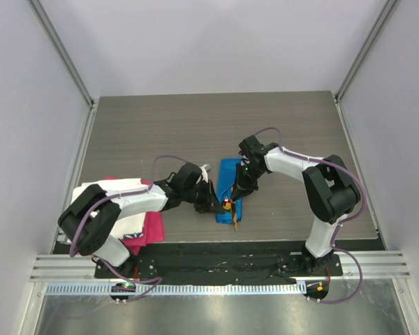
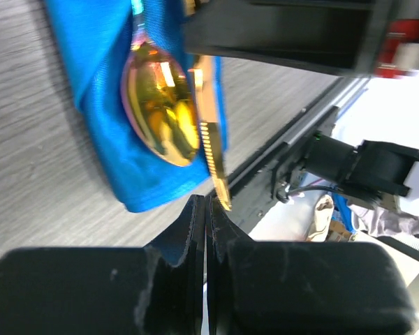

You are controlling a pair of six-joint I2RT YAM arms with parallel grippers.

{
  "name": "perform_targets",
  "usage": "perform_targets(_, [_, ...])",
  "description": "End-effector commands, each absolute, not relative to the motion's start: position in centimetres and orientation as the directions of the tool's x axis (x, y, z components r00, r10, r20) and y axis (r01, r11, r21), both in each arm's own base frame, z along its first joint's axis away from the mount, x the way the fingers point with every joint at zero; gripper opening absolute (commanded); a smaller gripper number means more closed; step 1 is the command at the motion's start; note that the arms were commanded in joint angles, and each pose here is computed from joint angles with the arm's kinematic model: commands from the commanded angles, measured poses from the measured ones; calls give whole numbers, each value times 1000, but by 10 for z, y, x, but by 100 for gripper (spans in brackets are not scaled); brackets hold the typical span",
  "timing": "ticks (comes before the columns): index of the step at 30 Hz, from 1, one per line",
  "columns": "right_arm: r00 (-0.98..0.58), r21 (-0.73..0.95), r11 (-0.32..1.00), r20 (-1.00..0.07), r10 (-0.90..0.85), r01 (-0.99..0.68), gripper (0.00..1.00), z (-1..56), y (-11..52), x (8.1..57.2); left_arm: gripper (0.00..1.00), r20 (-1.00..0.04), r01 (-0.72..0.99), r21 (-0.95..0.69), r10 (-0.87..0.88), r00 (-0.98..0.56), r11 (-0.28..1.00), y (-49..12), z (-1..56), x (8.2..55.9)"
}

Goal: Fold the napkin into a case and place the utensils inside
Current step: Insert the knife into the folded napkin.

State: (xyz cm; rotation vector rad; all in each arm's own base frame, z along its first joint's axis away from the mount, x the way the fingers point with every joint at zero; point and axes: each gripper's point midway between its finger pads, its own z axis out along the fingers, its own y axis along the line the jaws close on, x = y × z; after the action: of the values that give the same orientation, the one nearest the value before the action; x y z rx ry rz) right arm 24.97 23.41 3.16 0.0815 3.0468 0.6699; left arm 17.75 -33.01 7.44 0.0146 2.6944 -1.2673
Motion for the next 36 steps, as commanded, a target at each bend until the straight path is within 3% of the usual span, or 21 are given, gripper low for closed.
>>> perform_targets(1, [-997, 440, 897, -35, 61, 40, 1, 42, 238, 263, 4, -151, 87, -763, -46, -987, 641, -334, 68, 178])
perform_targets(13, [-996, 393, 919, -53, 71, 44, 1, 38, 232, 271, 1, -113, 46, -719, -51, -992, 694, -326, 22, 175])
perform_targets(36, [-988, 340, 940, -131, 81, 32, 1, 32, 225, 309, 0, -110, 41, -718, -55, -992, 694, -322, 22, 172])
